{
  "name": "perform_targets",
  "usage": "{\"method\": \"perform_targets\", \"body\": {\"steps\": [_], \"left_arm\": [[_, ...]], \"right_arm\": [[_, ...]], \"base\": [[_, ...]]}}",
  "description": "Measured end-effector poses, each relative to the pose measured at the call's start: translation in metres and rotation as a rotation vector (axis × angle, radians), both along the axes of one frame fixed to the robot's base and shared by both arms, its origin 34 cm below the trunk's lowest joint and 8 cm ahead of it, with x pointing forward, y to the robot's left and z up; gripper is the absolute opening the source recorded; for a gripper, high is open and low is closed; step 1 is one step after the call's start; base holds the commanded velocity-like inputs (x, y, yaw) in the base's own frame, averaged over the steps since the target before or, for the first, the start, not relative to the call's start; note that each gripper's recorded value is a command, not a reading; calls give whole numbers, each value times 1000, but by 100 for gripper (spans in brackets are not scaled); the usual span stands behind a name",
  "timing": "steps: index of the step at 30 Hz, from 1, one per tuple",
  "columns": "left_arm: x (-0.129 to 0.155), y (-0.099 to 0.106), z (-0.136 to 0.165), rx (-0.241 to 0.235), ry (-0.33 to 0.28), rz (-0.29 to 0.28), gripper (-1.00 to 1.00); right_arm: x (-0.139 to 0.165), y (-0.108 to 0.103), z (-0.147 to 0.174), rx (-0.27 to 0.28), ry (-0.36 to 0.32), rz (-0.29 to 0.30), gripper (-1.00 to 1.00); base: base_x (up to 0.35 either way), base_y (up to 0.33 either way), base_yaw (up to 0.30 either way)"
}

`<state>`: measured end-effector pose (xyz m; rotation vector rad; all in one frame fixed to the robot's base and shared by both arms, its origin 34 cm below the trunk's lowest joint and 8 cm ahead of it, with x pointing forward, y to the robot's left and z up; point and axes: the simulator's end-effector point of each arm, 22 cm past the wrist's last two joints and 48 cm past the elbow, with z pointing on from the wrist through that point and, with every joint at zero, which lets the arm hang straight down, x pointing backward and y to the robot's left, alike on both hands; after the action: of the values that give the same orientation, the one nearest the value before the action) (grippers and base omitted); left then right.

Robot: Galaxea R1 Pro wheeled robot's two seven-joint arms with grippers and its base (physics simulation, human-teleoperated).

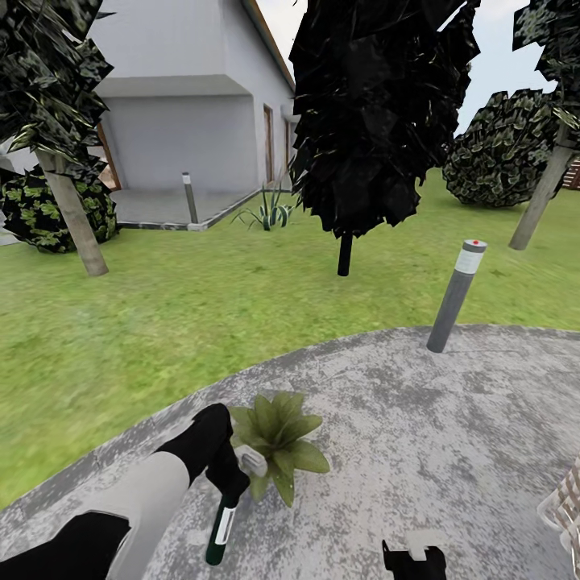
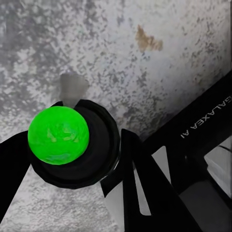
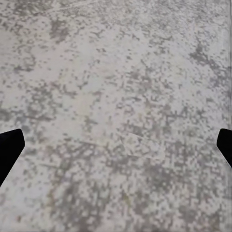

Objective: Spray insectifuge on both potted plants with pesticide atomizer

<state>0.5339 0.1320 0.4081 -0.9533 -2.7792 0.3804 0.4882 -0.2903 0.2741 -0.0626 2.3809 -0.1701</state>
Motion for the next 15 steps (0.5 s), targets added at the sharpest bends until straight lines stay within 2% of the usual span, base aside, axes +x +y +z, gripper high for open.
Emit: {"method": "perform_targets", "body": {"steps": [6,9,12,13,15], "left_arm": [[6,-3,3,-4,-25,-3,-100],[-30,3,-25,16,16,-14,-100],[-32,1,-29,16,2,-24,-100],[-15,-14,-16,-29,-46,-6,-100],[6,-25,-1,-63,-103,6,-100]], "right_arm": [[0,-1,0,-2,0,-1,100],[0,-1,0,-1,0,0,100],[0,2,0,2,0,0,100],[0,2,0,3,0,0,100],[0,4,0,4,0,1,100]], "base": [[0,0,0],[0,0,0],[0,0,0],[0,0,0],[0,0,0]]}}
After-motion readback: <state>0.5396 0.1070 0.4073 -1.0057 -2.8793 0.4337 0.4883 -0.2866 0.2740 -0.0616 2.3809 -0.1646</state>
